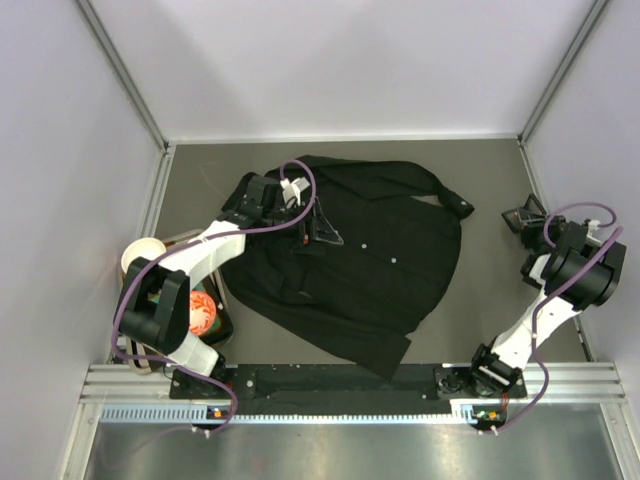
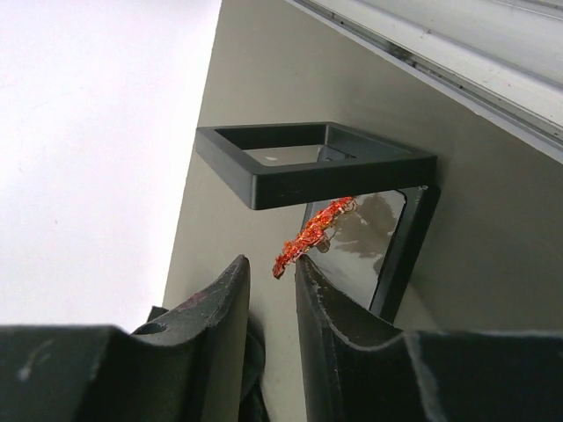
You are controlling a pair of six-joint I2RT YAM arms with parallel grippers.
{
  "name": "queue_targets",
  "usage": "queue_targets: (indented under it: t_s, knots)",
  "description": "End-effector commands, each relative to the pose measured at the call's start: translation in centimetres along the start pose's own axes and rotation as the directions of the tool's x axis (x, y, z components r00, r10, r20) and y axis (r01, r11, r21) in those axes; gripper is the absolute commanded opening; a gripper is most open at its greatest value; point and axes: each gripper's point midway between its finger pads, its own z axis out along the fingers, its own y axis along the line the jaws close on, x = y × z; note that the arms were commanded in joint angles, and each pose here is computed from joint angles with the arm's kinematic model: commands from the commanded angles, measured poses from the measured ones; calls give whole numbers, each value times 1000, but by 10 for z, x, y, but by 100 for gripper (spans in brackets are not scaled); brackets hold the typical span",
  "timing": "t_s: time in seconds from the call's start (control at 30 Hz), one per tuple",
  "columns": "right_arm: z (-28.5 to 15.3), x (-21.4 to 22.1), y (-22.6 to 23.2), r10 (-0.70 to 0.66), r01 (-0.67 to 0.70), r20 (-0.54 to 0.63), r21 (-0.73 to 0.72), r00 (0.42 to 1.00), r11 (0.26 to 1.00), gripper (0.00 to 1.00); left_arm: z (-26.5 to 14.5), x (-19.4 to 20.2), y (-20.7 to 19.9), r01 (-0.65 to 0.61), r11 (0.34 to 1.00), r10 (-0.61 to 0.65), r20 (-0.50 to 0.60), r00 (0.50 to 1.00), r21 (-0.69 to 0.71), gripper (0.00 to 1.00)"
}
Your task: Remove the brooch from the garment
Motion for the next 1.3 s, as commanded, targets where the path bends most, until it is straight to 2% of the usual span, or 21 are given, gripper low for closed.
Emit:
queue_targets:
  t_s: [0.0, 0.93, 1.27]
  knots:
    - [-7, -4, 13, -46, 46, 12, -10, 999, 999, 28, -5, -5, -21, -86, 994, 85, 27, 996, 60, 90]
    - [-24, 4, 1, 36, -37, 4, 74, 999, 997, 28, -2, -2, -23, -88, 994, 87, 17, 996, 70, 90]
    - [-42, -2, 24, -22, 27, -44, 115, 999, 993, 29, -2, -2, -24, -90, 993, 89, 17, 996, 74, 91]
